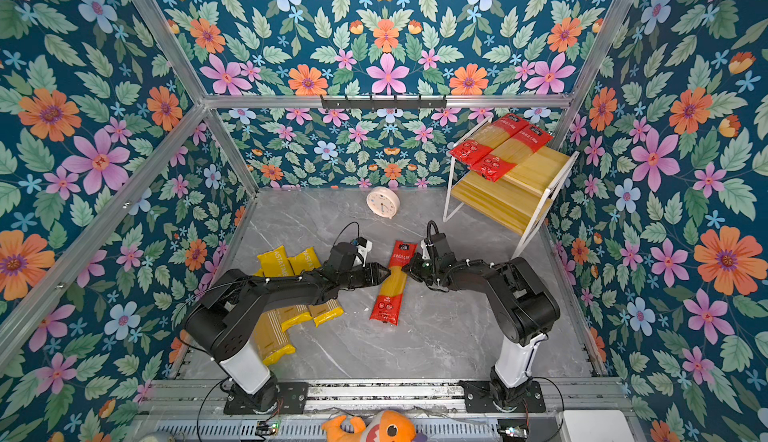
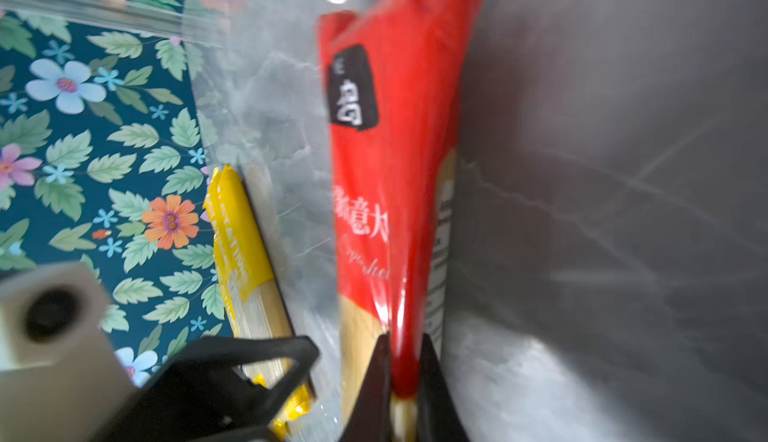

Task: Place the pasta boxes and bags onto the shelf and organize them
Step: 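Grasp the next red spaghetti bag with the right gripper while the left gripper holds it, then raise the red bag upright with the right gripper while the left gripper steadies it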

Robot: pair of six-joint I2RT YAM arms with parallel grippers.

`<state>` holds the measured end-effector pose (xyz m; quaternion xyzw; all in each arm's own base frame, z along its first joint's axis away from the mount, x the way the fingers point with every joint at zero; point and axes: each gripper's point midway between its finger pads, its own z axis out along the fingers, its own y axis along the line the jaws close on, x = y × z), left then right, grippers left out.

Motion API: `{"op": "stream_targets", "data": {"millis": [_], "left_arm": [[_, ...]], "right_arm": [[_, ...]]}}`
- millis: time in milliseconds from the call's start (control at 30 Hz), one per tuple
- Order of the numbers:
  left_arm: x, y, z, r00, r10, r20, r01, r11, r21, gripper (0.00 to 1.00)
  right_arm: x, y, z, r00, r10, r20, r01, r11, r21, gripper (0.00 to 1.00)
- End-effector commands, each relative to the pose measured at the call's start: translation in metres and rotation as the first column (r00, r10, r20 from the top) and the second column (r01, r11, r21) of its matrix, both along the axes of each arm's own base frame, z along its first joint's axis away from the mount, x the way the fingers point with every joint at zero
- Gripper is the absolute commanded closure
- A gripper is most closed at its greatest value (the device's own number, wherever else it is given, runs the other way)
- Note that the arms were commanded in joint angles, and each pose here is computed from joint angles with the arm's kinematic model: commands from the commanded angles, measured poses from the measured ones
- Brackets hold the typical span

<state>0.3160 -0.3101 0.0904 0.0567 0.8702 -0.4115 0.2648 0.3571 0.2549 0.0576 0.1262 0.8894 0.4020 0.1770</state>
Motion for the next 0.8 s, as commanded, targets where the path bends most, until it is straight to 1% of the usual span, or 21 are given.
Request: {"op": "stream_targets", "data": {"millis": [0, 67, 100, 133, 233, 333, 400, 533, 633, 733, 767], "left_arm": [[-0.001, -0.001, 0.049, 0.969, -0.105, 0.222, 0.117, 0.992, -0.038, 0.44], [-0.001, 0.009, 0.069, 0.931, -0.130, 0.341, 0.135, 0.991, 0.010, 0.40], [0.000, 0.014, 0.078, 0.910, -0.134, 0.393, 0.132, 0.991, 0.032, 0.37], [0.001, 0.020, 0.087, 0.890, -0.133, 0.435, 0.129, 0.991, 0.041, 0.35], [0.001, 0.035, 0.110, 0.848, -0.127, 0.514, 0.140, 0.990, 0.014, 0.35], [-0.001, 0.044, 0.130, 0.805, -0.121, 0.580, 0.171, 0.985, -0.033, 0.34], [-0.004, 0.044, 0.135, 0.785, -0.124, 0.607, 0.190, 0.981, -0.046, 0.34], [-0.018, 0.032, 0.138, 0.766, -0.186, 0.615, 0.303, 0.949, -0.090, 0.34], [-0.025, 0.029, 0.141, 0.750, -0.204, 0.629, 0.348, 0.931, -0.114, 0.31], [-0.026, 0.025, 0.142, 0.741, -0.215, 0.637, 0.375, 0.918, -0.126, 0.28], [-0.026, 0.024, 0.143, 0.738, -0.218, 0.639, 0.385, 0.913, -0.133, 0.28]], "right_arm": [[0.010, 0.011, 0.040, 0.978, 0.040, 0.203, -0.051, 0.997, 0.052, 1.00], [0.010, 0.012, 0.057, 0.956, 0.050, 0.288, -0.070, 0.996, 0.061, 1.00], [0.009, 0.014, 0.079, 0.930, 0.058, 0.362, -0.089, 0.994, 0.070, 1.00], [0.009, 0.015, 0.091, 0.907, 0.067, 0.415, -0.104, 0.992, 0.067, 1.00], [0.007, 0.017, 0.123, 0.834, 0.098, 0.543, -0.145, 0.988, 0.044, 1.00], [0.003, 0.016, 0.149, 0.758, 0.111, 0.642, -0.166, 0.986, 0.025, 1.00], [-0.001, 0.016, 0.164, 0.710, 0.122, 0.693, -0.183, 0.983, 0.015, 1.00], [-0.012, 0.018, 0.197, 0.604, 0.158, 0.781, -0.242, 0.970, -0.010, 1.00], [-0.021, 0.021, 0.223, 0.519, 0.191, 0.834, -0.287, 0.957, -0.040, 1.00], [-0.027, 0.021, 0.246, 0.453, 0.199, 0.869, -0.313, 0.948, -0.054, 1.00], [-0.029, 0.021, 0.252, 0.438, 0.200, 0.876, -0.323, 0.945, -0.054, 1.00]]}}
